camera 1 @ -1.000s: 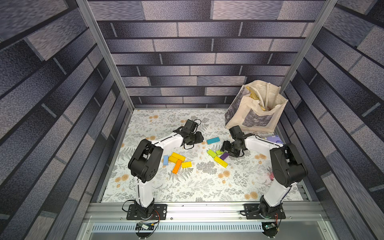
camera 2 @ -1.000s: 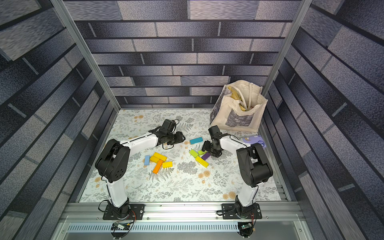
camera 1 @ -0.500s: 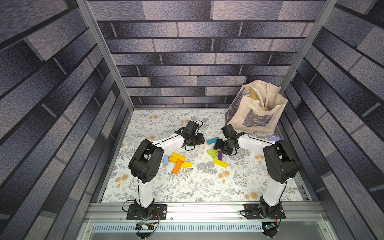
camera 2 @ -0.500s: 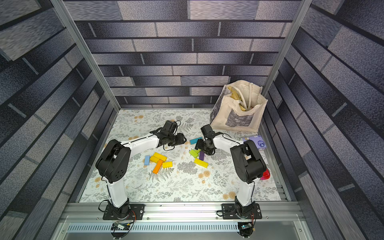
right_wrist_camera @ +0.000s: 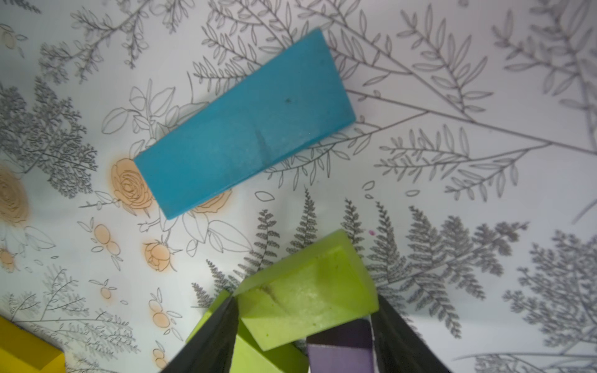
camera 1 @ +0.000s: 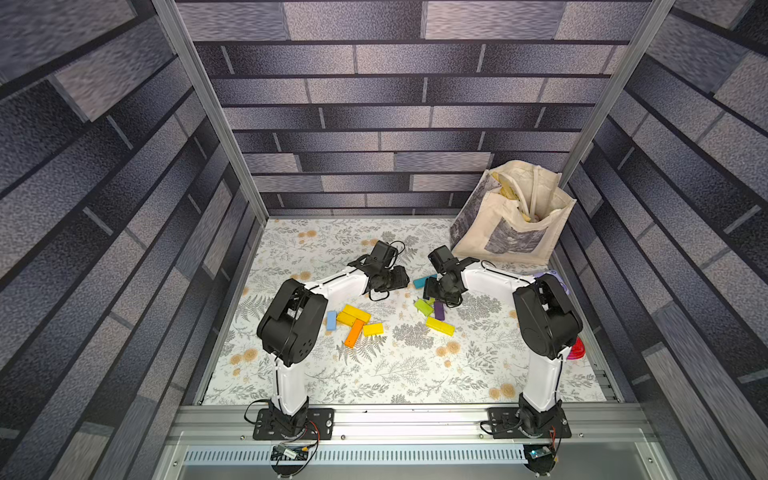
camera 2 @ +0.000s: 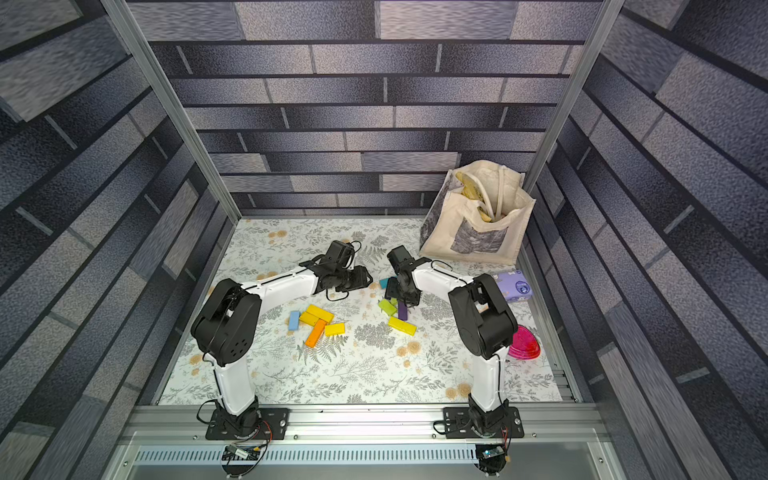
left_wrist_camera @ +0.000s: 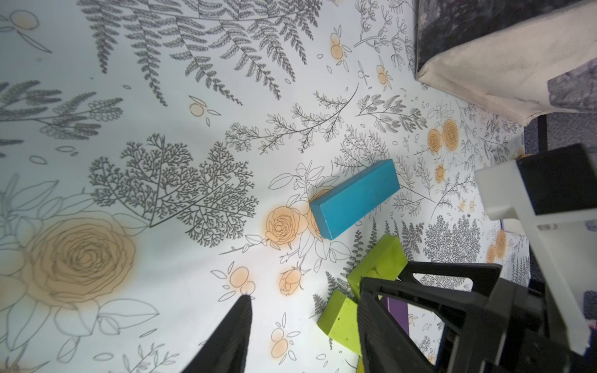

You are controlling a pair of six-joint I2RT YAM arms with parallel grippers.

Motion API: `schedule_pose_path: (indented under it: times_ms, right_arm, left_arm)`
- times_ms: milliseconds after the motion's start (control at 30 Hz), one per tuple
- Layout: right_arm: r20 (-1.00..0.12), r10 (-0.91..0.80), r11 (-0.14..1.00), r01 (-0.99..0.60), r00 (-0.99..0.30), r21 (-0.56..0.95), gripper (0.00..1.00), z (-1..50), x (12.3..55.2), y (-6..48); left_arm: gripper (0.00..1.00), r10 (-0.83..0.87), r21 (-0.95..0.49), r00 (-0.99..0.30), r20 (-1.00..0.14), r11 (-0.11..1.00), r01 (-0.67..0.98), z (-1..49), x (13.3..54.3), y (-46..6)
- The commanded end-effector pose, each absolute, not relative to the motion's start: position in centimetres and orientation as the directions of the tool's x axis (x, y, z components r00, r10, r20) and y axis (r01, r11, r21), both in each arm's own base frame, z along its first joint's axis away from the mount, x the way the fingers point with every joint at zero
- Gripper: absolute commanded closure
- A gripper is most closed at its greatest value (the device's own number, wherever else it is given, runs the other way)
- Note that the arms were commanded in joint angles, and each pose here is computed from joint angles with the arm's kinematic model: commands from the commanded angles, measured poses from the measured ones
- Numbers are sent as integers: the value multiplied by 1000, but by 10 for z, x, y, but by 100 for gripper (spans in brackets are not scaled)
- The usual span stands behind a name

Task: Assemble the letter p with building blocks
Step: Move the building block to the center of the board.

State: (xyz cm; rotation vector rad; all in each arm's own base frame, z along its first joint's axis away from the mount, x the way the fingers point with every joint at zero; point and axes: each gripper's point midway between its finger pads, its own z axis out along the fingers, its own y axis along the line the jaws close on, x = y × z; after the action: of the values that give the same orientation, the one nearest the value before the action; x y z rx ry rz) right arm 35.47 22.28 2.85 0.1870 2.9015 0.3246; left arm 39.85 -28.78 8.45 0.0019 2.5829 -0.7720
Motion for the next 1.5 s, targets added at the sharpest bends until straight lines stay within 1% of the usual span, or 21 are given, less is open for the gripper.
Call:
schedule_pose_path:
  times_ms: [0,167,367,533,833,1033,1167,1267,1333,1400,1467]
  right_arm:
    - [-166,178,970,145,-970,194,35,19,352,219]
    - [-156,170,975,143,-973,172,35,12,348,221]
    - [-160,134,989,121,-978,89,35,4,344,211]
    - [-145,125,991,117,-982,61,37,-2,337,204]
    - [-158,109,994,106,-981,28,37,12,325,184]
    - [-163,144,990,139,-976,40,38,18,326,167]
    - [-208,129,990,114,-970,84,38,32,335,171]
    - [-240,107,991,83,-965,109,40,48,342,176]
    - [-262,99,991,71,-960,112,42,56,348,176]
    - [-277,97,991,66,-956,120,47,61,355,175]
    - [-289,98,990,64,-952,127,54,64,365,172]
  left_arm:
    - [44,-97,-514,-900,-426,844,153,89,397,-284]
    - [45,-92,-511,-901,-424,846,153,87,397,-282]
    - [45,-86,-509,-904,-419,846,156,85,395,-282]
    - [45,-74,-500,-903,-423,851,164,85,392,-280]
    - [44,-63,-491,-900,-430,853,175,86,391,-284]
    - [44,-43,-489,-899,-435,850,196,88,389,-294]
    - [44,-33,-491,-902,-430,847,202,87,384,-302]
    - [45,-42,-503,-909,-414,843,190,83,383,-305]
    - [47,-54,-525,-915,-400,832,180,81,383,-309]
    - [50,-67,-541,-920,-385,824,167,78,383,-312]
    - [55,-78,-547,-924,-374,823,151,75,384,-315]
